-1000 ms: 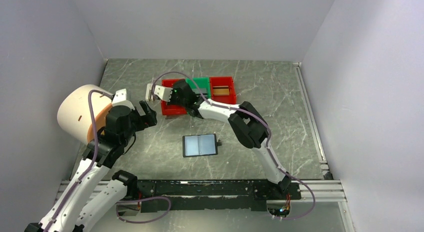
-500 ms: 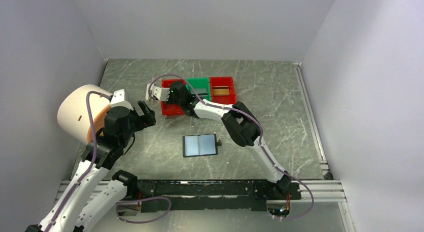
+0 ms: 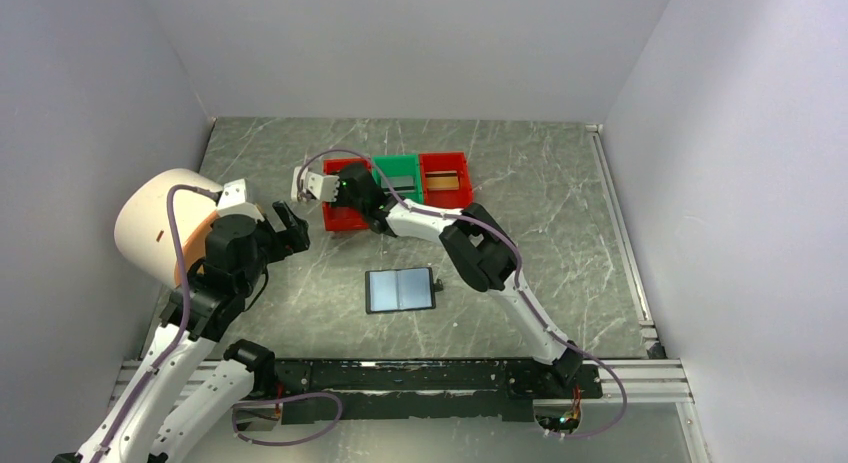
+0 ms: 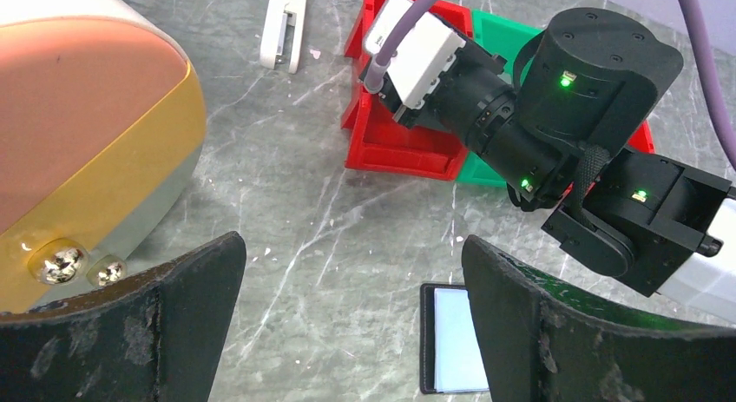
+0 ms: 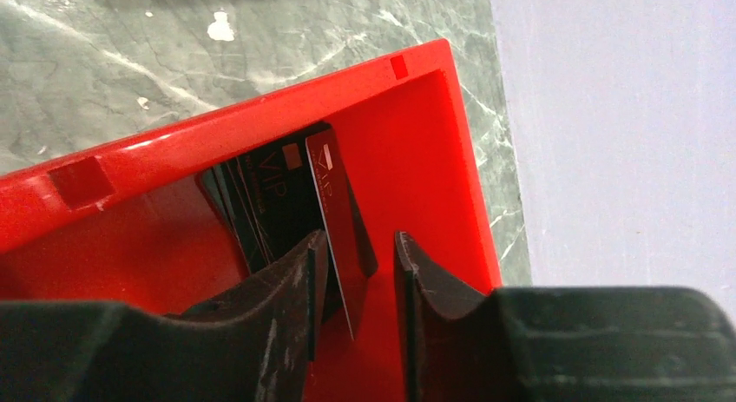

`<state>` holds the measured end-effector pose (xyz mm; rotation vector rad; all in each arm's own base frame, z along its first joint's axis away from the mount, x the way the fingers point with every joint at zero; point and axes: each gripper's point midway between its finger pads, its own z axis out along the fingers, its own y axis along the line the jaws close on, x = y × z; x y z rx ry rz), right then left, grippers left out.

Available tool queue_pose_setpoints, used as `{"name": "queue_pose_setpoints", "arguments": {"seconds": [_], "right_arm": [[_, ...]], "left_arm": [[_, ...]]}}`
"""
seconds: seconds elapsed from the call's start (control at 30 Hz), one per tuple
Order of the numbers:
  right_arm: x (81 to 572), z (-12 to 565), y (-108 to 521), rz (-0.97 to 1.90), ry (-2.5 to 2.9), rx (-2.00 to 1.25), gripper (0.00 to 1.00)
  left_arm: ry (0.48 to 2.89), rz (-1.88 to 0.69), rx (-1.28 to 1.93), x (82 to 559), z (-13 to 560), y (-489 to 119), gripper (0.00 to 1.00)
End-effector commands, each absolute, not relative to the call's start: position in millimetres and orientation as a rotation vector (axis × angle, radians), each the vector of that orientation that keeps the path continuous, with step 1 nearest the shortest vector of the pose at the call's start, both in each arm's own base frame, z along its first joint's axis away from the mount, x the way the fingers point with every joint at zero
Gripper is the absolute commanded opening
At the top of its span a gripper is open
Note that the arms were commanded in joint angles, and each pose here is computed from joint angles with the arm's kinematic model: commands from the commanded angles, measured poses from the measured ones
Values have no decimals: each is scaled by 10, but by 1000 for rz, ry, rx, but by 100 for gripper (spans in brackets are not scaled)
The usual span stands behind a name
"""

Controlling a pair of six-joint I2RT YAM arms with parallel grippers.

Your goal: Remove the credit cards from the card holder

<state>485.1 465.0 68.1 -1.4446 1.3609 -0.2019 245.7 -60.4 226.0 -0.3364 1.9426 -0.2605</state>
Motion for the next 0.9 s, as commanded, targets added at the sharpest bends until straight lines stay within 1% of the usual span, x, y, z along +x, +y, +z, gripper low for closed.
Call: {"name": "queue_pose_setpoints", "arguments": {"seconds": [0.0, 0.17, 0.3, 0.53, 0.7, 0.87], "right_arm": [[4802, 706, 4689, -143, 1359, -1458, 39], [4772, 801, 4692, -131, 1338, -1478, 42], [4807, 896, 4670, -126, 1348, -1457, 47], [4768, 939, 4642, -63, 1395, -1423, 50], [4793, 1037, 4633, -11, 1448, -1310, 50], [4735, 1329, 4709, 147, 1499, -1110, 50]], "left_arm": [[1936, -234, -361, 2469, 2240, -546, 100], [1938, -238, -357, 2476, 2237, -557, 100], [1943, -239, -352, 2478, 2231, -565, 100], [1933, -240, -359, 2463, 2250, -550, 100], [1935, -234, -361, 2466, 2246, -543, 100], [1940, -229, -360, 2472, 2230, -543, 100]]}}
